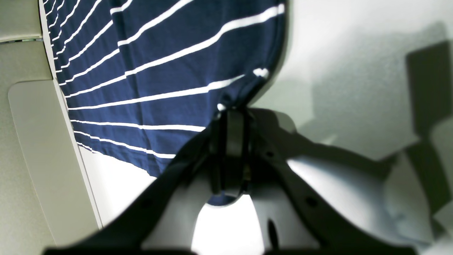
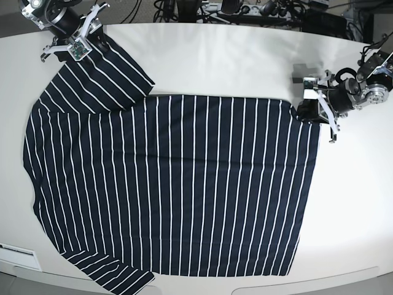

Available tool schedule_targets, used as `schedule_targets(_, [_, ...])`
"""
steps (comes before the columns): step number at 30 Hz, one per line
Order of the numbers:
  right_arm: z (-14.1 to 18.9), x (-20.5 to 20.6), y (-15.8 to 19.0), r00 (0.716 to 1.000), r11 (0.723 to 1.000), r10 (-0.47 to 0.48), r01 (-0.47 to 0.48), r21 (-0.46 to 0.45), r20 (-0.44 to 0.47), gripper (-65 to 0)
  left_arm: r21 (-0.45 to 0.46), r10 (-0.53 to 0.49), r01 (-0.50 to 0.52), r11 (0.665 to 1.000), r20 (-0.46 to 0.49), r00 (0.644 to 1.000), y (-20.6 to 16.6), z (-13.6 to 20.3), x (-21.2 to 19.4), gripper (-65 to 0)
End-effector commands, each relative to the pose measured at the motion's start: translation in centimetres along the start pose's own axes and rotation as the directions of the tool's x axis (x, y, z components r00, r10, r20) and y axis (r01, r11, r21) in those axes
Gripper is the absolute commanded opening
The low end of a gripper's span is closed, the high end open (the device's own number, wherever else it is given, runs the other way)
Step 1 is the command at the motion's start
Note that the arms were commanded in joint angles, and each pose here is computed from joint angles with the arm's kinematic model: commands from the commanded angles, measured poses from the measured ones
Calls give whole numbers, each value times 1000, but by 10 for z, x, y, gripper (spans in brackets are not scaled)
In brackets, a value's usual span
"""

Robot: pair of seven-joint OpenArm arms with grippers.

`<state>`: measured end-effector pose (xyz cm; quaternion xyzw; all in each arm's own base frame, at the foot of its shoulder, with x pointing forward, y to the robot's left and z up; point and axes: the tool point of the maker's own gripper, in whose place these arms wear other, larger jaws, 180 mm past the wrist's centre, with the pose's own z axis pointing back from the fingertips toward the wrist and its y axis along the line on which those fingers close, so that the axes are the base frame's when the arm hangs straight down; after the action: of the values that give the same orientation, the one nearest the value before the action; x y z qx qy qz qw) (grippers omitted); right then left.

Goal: Fold the T-shirt properly
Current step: 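Move both grippers down to the shirt's shoulder and sleeve edges, then grasp the shirt edges with both grippers and pull them toward the robot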

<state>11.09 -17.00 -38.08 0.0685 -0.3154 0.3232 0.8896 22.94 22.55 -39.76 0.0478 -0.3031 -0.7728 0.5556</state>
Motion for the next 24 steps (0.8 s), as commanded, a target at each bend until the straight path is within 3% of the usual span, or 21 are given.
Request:
schedule_targets(1, [2,0,0,1000,1000,12,-12,1,-5,-331,-93,-11,4,996,-74,997,-22,5,-18,-650])
schedule_targets(6, [9,22,6,996,997,73,-74,21,42,-331,-93,-12,5,996,-74,997,-22,5,-18,-650])
schedule_targets(11, [18,46,21,993,995,54,-62,83,102,-331,-93,-12,5,996,-75,997,-22,5,-18,-650])
schedule_targets(20, [11,33,30,997,993,31,-39,113,64,-331,-93,-11,5,996,-71,997,-22,5,-17,-650])
schedule_targets(24, [-1,15,39,997,993,74,-73,88,-7,-331,-93,-11,5,996,-71,997,-22,5,-17,-650])
